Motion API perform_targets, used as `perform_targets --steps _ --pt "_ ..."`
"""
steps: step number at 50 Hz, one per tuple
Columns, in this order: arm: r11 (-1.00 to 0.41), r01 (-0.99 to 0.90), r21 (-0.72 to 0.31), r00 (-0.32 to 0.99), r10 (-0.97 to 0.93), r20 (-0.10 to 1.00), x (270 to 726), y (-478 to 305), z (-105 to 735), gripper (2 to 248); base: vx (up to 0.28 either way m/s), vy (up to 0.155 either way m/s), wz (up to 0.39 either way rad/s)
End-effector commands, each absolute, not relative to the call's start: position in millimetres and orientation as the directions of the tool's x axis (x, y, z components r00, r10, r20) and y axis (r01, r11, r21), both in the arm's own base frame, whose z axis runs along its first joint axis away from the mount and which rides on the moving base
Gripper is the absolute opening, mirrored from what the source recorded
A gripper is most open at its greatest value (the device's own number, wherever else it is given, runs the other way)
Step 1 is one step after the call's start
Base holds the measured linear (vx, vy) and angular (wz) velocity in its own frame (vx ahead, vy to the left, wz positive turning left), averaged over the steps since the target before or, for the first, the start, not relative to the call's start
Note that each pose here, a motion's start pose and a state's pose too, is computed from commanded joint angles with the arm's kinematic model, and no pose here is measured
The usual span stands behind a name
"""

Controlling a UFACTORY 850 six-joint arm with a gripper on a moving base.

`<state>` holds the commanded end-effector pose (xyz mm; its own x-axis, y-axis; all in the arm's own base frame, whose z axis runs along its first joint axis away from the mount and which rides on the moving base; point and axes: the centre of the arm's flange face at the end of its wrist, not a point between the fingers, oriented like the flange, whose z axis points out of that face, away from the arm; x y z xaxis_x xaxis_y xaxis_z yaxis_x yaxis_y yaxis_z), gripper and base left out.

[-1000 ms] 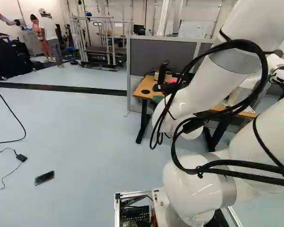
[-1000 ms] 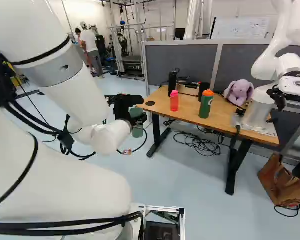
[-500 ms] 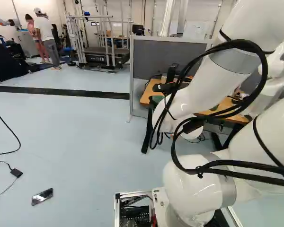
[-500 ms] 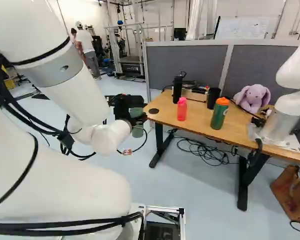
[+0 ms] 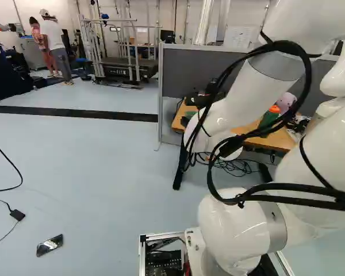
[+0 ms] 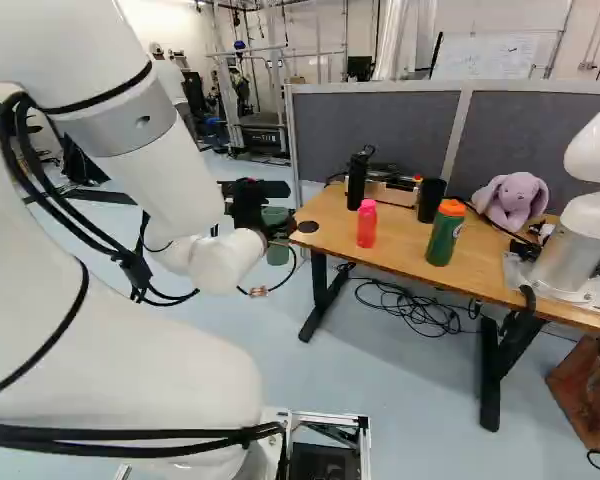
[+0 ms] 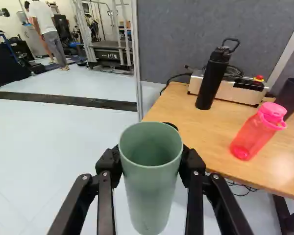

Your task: Place the green cup on the table

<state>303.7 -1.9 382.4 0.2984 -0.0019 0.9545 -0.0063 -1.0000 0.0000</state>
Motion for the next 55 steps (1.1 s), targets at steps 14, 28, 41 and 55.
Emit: perform_targets --steps 14,28,41,55 --pt "-1.000 -0.019 0.000 0.285 -0.005 0.958 332 -6 392 127 0.000 0.000 0.000" --pt "-1.000 -0.030 0.000 0.289 -0.009 0.957 361 -11 394 127 0.000 0.000 0.000" --pt "-0.999 -0.040 0.000 0.289 -0.011 0.957 389 -15 395 127 0.000 0.000 0.000" --pt "-0.997 -0.073 -0.010 0.270 -0.030 0.962 418 -22 397 127 0.000 0.000 0.000"
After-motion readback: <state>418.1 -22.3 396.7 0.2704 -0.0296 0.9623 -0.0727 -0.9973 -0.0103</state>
